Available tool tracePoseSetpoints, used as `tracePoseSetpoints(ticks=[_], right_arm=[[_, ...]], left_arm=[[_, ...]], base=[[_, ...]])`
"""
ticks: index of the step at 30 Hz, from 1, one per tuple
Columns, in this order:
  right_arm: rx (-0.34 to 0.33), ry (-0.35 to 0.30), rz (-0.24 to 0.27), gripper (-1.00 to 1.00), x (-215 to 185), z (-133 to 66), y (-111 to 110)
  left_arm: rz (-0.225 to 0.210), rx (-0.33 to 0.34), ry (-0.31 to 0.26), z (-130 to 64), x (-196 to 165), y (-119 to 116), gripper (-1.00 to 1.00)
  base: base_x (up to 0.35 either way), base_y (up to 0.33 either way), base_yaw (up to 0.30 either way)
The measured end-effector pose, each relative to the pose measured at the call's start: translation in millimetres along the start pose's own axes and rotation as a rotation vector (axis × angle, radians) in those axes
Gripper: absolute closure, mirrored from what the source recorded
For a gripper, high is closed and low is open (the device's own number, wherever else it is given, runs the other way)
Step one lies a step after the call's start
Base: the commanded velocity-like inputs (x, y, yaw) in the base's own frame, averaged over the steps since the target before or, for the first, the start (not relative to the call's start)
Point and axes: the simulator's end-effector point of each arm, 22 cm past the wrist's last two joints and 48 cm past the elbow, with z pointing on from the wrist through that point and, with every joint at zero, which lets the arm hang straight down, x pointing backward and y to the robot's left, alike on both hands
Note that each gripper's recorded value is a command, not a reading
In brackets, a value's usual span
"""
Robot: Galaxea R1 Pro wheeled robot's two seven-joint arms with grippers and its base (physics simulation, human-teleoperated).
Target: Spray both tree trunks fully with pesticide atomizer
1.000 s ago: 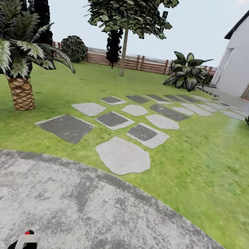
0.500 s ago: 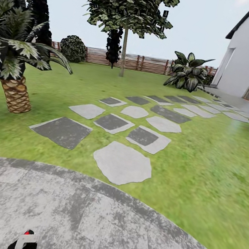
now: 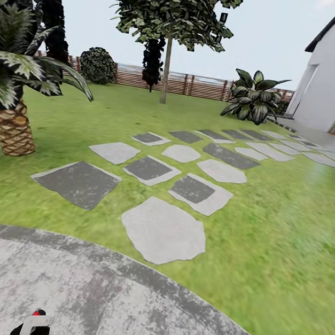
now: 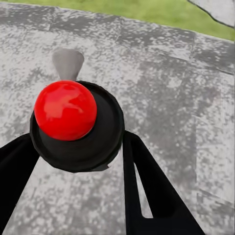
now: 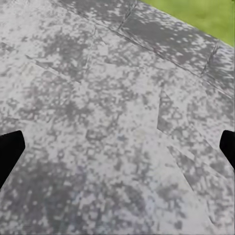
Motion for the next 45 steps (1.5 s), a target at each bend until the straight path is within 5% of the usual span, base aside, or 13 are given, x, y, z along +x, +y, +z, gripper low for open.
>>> tracePoseSetpoints(ticks=[45], right_arm=[[0.000, 0.000, 0.000, -1.00, 0.0, 0.0, -0.1]], left_arm=[[0.000, 0.000, 0.000, 0.0, 0.0, -0.3, 1.00]], base=[[0.339, 0.000, 0.000]])
